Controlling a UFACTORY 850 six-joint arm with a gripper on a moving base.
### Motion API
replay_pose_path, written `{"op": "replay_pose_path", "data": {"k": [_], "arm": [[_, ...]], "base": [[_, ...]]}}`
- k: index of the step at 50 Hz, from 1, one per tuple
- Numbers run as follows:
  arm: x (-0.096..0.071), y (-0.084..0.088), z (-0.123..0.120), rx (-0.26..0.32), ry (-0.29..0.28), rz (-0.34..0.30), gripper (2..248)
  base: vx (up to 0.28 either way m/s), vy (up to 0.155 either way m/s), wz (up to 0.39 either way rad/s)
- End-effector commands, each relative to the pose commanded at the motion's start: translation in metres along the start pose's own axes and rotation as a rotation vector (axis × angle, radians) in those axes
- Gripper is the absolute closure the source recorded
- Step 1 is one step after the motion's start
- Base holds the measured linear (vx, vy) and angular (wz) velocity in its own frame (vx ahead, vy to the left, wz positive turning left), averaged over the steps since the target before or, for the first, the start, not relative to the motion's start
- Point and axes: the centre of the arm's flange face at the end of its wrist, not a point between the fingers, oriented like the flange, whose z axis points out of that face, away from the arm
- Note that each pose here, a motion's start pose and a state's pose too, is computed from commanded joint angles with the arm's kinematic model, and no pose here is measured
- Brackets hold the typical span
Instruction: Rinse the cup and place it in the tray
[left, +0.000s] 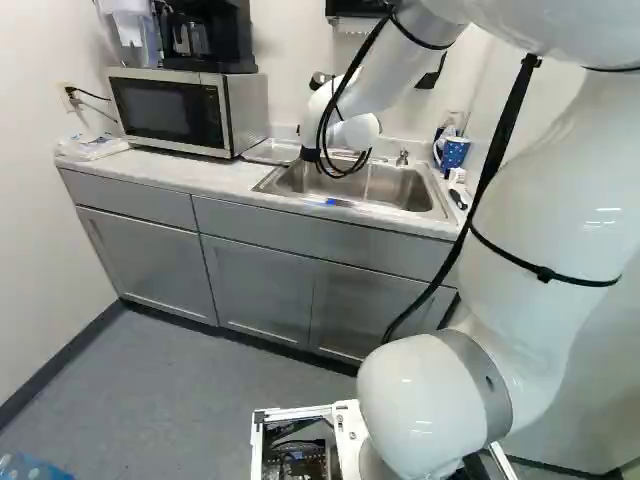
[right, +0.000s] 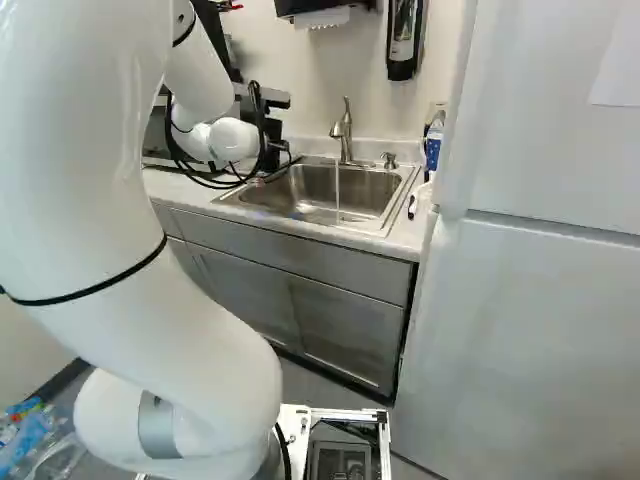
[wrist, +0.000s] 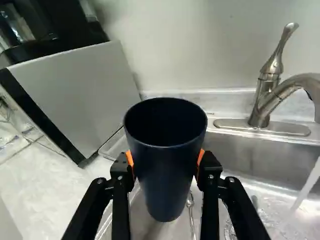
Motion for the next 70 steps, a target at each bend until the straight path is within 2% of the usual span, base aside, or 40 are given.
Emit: {"op": "replay_pose_path", "data": {"k": [19,34,55,70], "arm": [[0.0,0.0,0.0,0.0,0.0,-0.2,124],[0.001,-0.001,0.005,0.002,0.002,-0.2,124],[0.014,-0.015,0.044,0.027,0.08,-0.205,124],[0.018,-0.031,0.071,0.052,0.097,-0.209,124]], "base": [[0.0,0.0,0.0],[0.0,0.0,0.0],[0.0,0.0,0.0],[0.0,0.0,0.0]]}}
